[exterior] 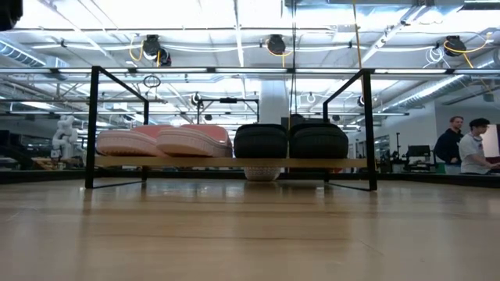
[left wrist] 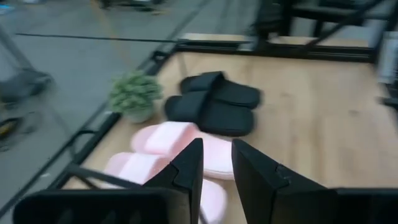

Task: Pick and place slides into the shelf
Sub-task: Return to Home Position

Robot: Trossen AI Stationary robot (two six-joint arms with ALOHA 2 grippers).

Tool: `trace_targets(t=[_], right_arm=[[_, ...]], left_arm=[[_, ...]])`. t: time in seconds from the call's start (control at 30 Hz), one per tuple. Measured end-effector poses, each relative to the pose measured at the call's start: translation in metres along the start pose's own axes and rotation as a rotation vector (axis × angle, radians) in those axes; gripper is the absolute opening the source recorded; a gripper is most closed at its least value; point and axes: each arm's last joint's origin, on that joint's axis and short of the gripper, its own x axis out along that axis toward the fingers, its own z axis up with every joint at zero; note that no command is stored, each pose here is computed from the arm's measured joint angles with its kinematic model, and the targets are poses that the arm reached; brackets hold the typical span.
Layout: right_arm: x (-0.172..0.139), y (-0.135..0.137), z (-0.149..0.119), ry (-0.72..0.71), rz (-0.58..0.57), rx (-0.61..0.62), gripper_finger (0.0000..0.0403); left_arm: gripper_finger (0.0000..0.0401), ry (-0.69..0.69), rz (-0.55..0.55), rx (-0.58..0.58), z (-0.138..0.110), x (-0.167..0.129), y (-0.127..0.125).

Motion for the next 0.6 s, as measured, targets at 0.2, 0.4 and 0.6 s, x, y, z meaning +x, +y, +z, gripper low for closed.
trace_targets(t=[0.2,0.4,0.6], right_arm=[[-0.039,-0.011,0.007,-0.104,0.066,0.022,0.0144],[-0.068,-0.029,0.005,-0.149,0.103,0.147,0.0144],[-0.089,-0.046,-0.017,-0.031,0.200,0.164,0.0144]], left_arm=[[0.0088,0.061,-0.203,0.050,0.026,-0.025,0.011],[0.0088,0.135,-0.332,0.018,0.036,-0.036,0.019],[0.0088,0.084,-0.388,0.027,0.035,-0.043,0.031]])
